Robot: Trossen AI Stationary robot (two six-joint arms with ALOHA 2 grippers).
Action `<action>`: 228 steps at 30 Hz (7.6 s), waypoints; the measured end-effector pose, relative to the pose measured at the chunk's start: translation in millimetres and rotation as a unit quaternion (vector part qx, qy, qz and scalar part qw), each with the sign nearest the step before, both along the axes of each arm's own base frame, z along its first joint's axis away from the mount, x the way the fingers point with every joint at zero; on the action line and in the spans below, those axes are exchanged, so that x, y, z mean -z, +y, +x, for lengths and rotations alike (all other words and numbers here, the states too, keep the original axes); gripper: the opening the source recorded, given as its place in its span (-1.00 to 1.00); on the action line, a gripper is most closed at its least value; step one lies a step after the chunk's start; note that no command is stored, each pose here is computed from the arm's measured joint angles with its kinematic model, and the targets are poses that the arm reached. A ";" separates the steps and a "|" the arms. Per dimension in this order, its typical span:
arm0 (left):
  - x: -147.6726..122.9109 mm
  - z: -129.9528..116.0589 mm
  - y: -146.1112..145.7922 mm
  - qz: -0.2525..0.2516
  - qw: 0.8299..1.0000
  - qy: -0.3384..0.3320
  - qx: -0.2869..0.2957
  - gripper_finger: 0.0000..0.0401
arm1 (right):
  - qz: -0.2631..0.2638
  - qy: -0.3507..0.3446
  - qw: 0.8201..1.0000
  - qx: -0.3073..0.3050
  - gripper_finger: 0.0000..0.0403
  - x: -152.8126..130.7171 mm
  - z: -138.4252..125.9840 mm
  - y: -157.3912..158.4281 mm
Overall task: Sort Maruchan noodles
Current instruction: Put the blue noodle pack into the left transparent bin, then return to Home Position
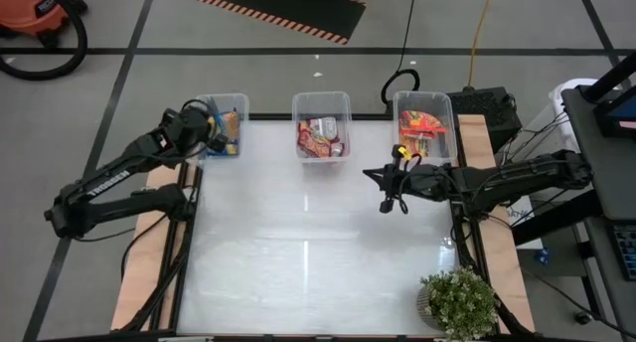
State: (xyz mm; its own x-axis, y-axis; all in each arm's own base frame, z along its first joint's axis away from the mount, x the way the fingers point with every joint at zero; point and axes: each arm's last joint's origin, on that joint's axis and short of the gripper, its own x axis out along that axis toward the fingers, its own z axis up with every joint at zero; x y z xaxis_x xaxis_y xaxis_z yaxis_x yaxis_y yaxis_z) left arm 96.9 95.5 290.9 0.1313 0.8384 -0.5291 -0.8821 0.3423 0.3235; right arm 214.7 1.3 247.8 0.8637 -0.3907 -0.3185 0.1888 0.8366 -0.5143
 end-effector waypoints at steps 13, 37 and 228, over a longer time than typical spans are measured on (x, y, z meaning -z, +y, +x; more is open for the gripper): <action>29.5 5.7 21.4 -0.067 0.996 0.041 -0.032 -0.62 | 0.035 -0.001 0.999 -0.027 -1.00 1.6 0.2 2.2; 22.1 23.5 -1.1 -0.091 0.990 -0.049 0.095 -0.40 | 0.222 -0.035 0.971 -0.076 -1.00 32.0 -8.2 27.7; 119.2 0.3 -100.7 0.054 0.754 -0.346 0.556 -0.99 | 0.184 -0.209 0.947 -0.162 -1.00 76.7 -114.9 11.0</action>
